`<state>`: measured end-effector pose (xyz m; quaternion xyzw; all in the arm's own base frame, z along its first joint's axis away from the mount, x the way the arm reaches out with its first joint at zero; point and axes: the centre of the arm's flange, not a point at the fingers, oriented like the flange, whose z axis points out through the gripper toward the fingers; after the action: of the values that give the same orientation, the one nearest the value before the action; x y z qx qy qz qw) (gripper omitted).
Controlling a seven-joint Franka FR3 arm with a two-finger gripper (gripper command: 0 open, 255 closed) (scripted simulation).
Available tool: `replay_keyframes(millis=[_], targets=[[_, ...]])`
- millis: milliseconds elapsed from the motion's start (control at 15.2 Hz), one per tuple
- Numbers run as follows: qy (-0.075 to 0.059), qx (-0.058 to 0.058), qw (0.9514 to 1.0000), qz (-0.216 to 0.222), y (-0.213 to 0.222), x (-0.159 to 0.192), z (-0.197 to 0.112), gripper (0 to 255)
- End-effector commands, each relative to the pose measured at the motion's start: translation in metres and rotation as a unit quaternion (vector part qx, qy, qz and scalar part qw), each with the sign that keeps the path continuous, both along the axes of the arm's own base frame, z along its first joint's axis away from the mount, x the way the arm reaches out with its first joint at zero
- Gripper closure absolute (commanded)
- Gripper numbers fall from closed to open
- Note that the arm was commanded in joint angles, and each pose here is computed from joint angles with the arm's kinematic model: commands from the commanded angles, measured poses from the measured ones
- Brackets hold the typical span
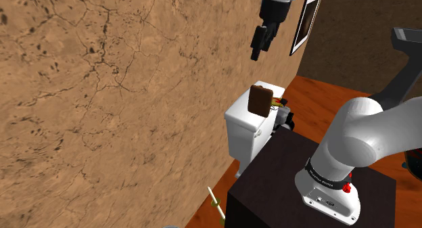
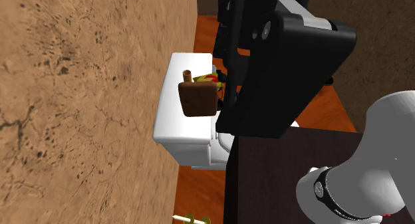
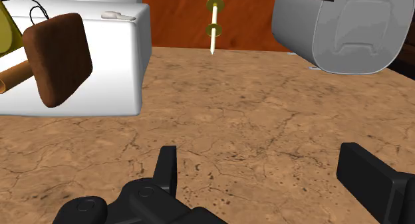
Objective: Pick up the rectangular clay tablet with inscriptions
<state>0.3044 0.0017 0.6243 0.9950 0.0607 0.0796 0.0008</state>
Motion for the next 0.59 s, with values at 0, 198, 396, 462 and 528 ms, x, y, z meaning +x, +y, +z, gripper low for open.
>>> replay_keyframes(millis=[0, 198, 396, 462, 528], targets=[[0.0, 0.0, 1.0, 0.0, 0.0, 0.0, 0.0, 0], [0.01, -0.003, 0.9999, 0.002, -0.025, 0.013, -0.028, 0], [0.021, -0.006, 0.9998, 0.003, -0.05, 0.026, -0.055, 0], [0.024, -0.007, 0.9997, 0.004, -0.059, 0.03, -0.064, 0], [0.028, -0.008, 0.9996, 0.004, -0.067, 0.034, -0.074, 0]])
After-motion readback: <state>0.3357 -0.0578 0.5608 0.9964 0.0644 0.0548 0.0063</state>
